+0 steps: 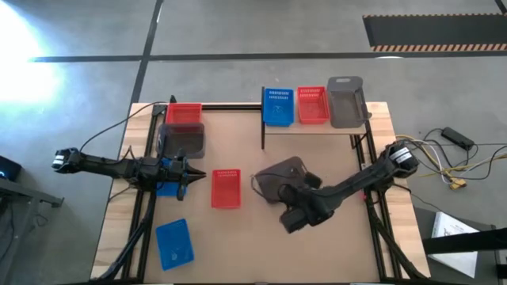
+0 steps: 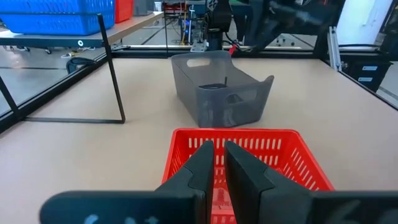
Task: Stack baskets on shelf by color
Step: Stack the right black bin on the other black bin on the shelf
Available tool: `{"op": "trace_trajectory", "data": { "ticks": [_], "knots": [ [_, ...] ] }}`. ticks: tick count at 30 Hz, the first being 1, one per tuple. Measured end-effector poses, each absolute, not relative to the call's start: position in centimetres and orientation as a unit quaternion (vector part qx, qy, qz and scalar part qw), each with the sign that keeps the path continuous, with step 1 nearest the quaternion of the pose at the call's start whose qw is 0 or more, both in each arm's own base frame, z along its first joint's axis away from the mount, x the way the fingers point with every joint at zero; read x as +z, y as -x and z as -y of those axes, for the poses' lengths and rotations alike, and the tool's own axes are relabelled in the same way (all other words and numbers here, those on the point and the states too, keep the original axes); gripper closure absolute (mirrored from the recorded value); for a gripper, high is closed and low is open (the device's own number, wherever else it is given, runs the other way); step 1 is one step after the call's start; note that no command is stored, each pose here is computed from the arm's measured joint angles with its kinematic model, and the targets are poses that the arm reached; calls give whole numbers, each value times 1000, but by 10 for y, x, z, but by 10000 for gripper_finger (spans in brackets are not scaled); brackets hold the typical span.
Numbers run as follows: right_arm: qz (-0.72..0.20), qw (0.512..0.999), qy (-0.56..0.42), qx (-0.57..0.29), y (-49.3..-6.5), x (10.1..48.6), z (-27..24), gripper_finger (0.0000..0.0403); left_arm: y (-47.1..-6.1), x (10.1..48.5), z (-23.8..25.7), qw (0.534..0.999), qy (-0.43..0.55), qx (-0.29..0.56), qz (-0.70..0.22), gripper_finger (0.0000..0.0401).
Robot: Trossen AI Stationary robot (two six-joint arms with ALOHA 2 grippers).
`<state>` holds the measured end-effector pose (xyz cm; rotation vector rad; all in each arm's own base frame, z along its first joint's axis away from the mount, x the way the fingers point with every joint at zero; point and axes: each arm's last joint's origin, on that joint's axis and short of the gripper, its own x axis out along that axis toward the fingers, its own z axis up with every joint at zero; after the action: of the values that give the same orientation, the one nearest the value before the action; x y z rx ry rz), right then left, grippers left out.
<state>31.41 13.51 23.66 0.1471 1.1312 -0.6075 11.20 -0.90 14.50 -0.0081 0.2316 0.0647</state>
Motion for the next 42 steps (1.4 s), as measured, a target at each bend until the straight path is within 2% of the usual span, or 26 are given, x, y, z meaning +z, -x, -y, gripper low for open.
{"op": "trace_trajectory", "data": {
  "ticks": [4, 6, 13, 18, 22, 25, 28, 32, 34, 42],
  "knots": [
    [-467, 852, -120, -204, -340, 248, -129, 325, -112, 145, 9, 993, 4, 32, -116, 379],
    [-453, 863, -132, -182, -352, 248, -123, 300, -112, 145, 9, 993, 4, 32, -116, 379],
    [-450, 856, -182, -179, -380, 230, -91, 225, -112, 145, 9, 993, 4, 32, -116, 379],
    [-473, 839, -192, -186, -391, 214, -78, 210, -112, 145, 9, 993, 4, 32, -116, 379],
    [-490, 833, -177, -187, -396, 201, -74, 223, -112, 145, 9, 993, 4, 32, -116, 379],
    [-503, 833, -156, -171, -397, 195, -74, 247, -112, 145, 9, 993, 4, 32, -116, 379],
    [-513, 837, -122, -145, -397, 194, -77, 285, -112, 145, 9, 993, 4, 32, -116, 379],
    [-536, 833, -71, -118, -391, 194, -85, 361, -112, 145, 9, 993, 4, 32, -116, 379],
    [-566, 815, -51, -109, -382, 193, -92, 385, -112, 145, 9, 993, 4, 32, -116, 379],
    [-702, 705, 37, -94, -323, 199, -136, 394, -112, 145, 9, 993, 4, 32, -117, 379]
  ]
}}
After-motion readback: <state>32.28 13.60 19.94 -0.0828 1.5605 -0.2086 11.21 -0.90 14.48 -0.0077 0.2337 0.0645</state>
